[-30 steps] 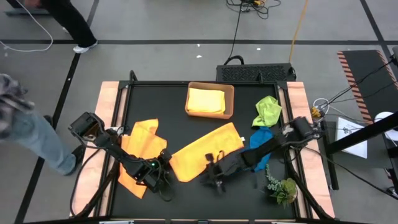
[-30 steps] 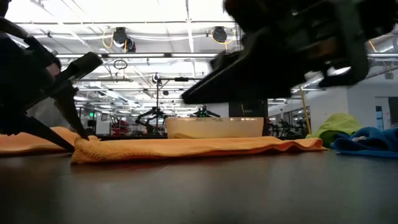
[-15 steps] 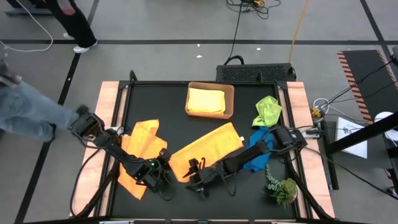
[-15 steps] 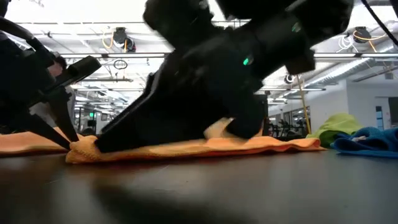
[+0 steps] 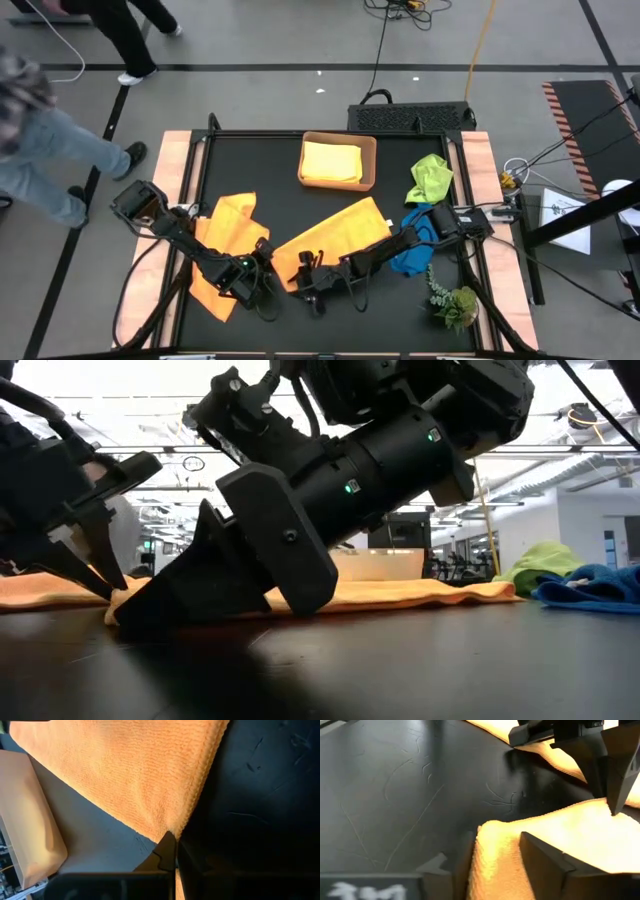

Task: Fold microfiber towels
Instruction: Fold the right orange towel

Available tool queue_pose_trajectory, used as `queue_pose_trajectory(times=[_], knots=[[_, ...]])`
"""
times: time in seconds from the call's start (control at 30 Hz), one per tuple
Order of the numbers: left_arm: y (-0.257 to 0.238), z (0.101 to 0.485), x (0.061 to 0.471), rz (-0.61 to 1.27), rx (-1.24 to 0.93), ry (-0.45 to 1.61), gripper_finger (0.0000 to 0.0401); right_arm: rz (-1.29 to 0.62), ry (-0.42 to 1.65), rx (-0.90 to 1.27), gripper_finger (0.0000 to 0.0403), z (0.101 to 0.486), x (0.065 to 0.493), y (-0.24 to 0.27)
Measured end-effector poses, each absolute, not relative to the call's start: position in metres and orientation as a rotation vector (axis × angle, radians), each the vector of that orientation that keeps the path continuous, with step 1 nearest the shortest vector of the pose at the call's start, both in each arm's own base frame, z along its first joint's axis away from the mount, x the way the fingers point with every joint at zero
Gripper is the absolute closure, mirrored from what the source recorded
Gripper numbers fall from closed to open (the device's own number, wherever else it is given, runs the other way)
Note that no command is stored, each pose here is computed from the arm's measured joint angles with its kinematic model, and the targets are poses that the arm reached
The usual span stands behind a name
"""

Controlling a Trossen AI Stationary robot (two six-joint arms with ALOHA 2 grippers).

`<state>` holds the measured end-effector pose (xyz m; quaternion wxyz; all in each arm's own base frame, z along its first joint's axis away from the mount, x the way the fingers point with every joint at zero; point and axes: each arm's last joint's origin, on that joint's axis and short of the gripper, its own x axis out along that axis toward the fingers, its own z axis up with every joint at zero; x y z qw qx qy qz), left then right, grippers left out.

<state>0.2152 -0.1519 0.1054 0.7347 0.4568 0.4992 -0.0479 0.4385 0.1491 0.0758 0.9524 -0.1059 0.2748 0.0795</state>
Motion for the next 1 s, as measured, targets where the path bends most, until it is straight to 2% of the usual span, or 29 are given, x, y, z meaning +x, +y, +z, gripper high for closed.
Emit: queue_pose_trajectory(times=[0.2,0.27,0.63,0.83,1.0], knots=[[-0.152,0.106,0.215,-0.091,0.969,1.1,0.0396,0.167,0.561,-0.26,0.037,0.076,0.436,0.154],[-0.152,0.109,0.214,-0.091,0.93,1.099,0.0396,0.172,0.562,-0.286,0.0393,0.078,0.434,0.158],[-0.194,0.155,0.211,-0.247,0.599,1.021,0.0396,0.27,0.504,-0.287,0.04,0.119,0.416,0.194],[-0.233,0.186,0.205,-0.331,0.425,0.939,0.0397,0.453,0.479,-0.201,0.0401,0.133,0.403,0.219],[-0.259,0.214,0.199,-0.396,0.377,0.847,0.0397,0.515,0.449,-0.175,0.0402,0.146,0.392,0.238]])
